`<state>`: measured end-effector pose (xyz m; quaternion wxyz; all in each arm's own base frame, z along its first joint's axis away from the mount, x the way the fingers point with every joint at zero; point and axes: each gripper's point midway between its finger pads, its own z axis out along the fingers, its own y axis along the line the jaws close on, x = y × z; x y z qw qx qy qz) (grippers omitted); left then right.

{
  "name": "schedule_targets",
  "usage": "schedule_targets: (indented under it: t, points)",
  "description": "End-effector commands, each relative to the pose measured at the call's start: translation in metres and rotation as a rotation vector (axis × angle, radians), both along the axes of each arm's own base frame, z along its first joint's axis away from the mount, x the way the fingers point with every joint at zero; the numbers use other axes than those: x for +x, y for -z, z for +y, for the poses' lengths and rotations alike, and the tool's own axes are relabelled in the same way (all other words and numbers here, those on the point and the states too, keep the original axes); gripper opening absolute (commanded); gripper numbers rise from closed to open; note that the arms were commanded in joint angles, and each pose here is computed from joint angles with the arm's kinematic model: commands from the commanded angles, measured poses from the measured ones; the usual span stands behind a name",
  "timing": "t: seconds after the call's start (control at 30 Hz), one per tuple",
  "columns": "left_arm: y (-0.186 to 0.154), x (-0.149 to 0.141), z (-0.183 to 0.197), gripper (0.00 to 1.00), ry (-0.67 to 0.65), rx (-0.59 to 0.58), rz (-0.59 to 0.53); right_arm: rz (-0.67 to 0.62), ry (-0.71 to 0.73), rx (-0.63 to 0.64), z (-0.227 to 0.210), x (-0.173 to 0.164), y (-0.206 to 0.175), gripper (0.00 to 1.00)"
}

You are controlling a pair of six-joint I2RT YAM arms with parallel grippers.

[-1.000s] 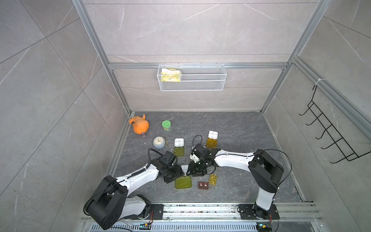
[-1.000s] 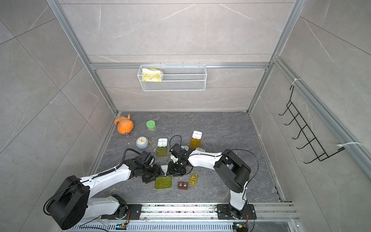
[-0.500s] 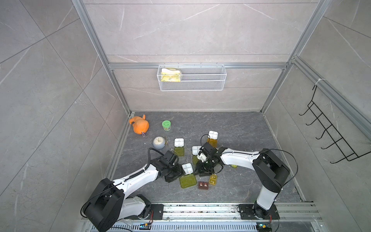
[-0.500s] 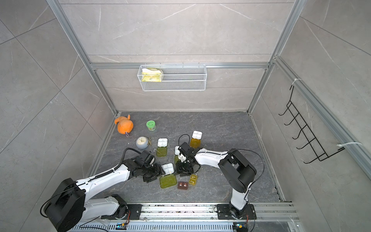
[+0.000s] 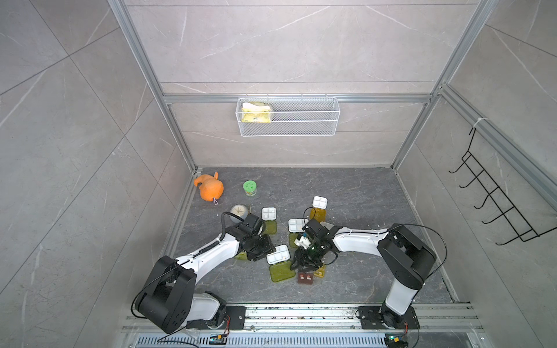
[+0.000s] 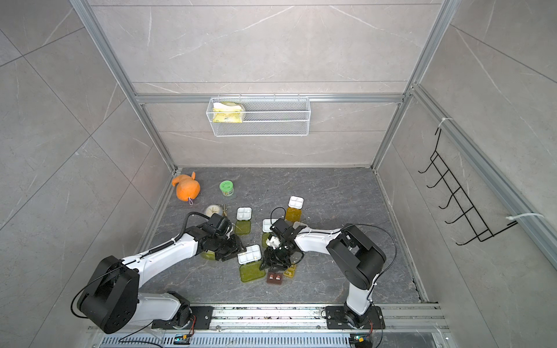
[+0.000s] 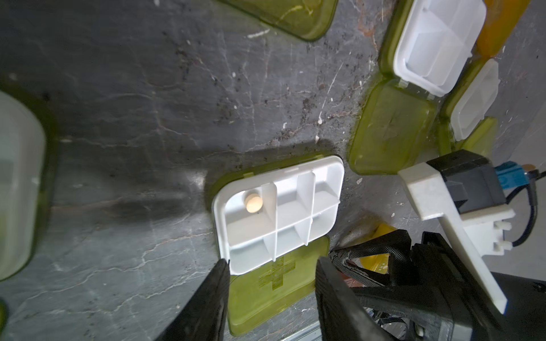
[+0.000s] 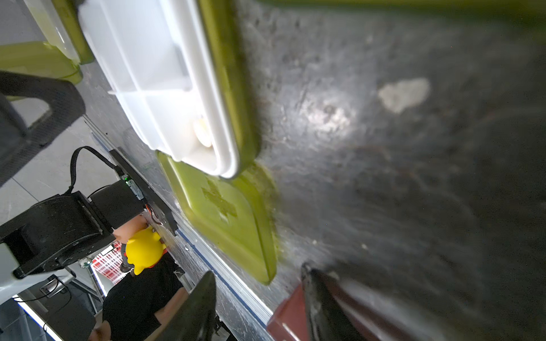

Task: Close pillboxes
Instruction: Close the lid on the pillbox.

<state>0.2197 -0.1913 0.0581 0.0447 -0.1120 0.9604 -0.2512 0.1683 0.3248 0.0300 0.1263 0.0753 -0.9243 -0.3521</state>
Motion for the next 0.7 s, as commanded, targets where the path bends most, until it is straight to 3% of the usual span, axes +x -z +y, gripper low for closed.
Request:
schedule_targets:
  t: [0.0, 0.67]
  points:
    - [-0.003, -0.004, 0.008, 0.49, 0.027, 0.006, -0.001, 0.012, 0.007, -0.006, -0.003, -0.005, 0.004, 0.51]
    - [0.033, 0.0, 0.007, 0.29, 0.044, 0.046, 0.079, 0.083, 0.01, 0.015, -0.004, -0.017, 0.017, 0.51]
